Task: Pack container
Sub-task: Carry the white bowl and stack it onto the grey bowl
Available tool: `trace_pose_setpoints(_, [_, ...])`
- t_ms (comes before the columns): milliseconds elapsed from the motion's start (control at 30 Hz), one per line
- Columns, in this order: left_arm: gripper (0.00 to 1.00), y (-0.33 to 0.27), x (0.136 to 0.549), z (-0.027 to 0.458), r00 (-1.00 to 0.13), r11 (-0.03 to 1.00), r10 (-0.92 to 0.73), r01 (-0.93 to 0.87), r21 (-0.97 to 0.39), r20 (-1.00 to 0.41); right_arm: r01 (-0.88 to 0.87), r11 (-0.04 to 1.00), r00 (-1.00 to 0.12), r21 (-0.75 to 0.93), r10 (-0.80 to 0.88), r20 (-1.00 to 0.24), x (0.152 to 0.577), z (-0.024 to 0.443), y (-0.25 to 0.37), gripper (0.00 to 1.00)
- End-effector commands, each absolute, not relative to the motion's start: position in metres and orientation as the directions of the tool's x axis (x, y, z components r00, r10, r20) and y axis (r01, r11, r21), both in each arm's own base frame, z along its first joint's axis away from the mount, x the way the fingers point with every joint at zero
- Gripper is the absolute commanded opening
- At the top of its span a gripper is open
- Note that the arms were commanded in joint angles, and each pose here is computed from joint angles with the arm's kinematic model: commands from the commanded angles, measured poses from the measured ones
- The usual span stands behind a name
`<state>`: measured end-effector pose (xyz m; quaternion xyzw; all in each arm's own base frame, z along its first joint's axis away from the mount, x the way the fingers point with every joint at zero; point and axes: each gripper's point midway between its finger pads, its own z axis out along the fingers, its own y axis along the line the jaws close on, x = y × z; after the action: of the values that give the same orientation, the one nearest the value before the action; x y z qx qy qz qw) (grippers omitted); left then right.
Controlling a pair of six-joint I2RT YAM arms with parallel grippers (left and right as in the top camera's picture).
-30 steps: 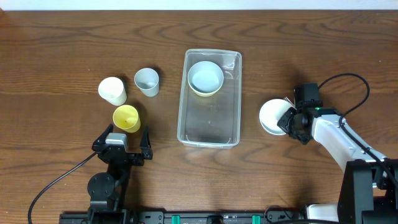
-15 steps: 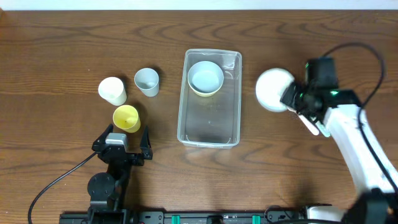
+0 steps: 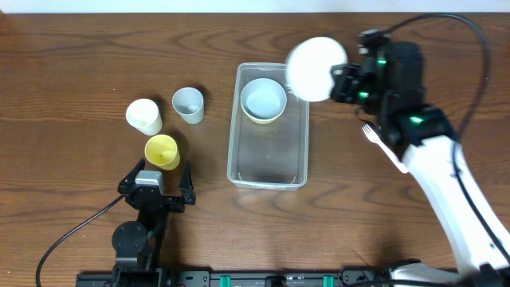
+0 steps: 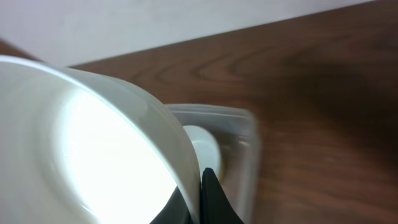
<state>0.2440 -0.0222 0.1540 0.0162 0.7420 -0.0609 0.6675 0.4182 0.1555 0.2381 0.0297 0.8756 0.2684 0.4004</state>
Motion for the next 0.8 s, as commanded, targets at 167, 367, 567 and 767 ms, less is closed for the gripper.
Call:
trace_pose_setpoints(167, [0.98,-0.024,0.243,0.138,-0.157,0.991,-0.043,0.118,-0.062,-0.987,-0.137,0.843,-0.771,0.521,0.239,-0.590,0.444,0.178,0.194,0.01])
trace_pose_setpoints(367, [0.98,-0.024,0.243,0.138,-0.158,0.991,-0.043,0.118,-0.062,-0.987,-0.205,0.846,-0.783,0.493,0.161,-0.601,0.456,0.170,0.223,0.01])
trace_pose_setpoints(567, [0.98,-0.024,0.243,0.138,-0.157,0.991,-0.043,0.118,-0.062,-0.987,-0.204,0.869,-0.791,0.451,0.125,-0.599,0.460,0.159,0.239,0.01])
trace_pose_setpoints(767, [0.98,-0.024,0.243,0.138,-0.157,0.991,-0.043,0.118,-0.062,-0.987,-0.187,0.886,-0.807,0.424,0.108,-0.581,0.458,0.142,0.242,0.01])
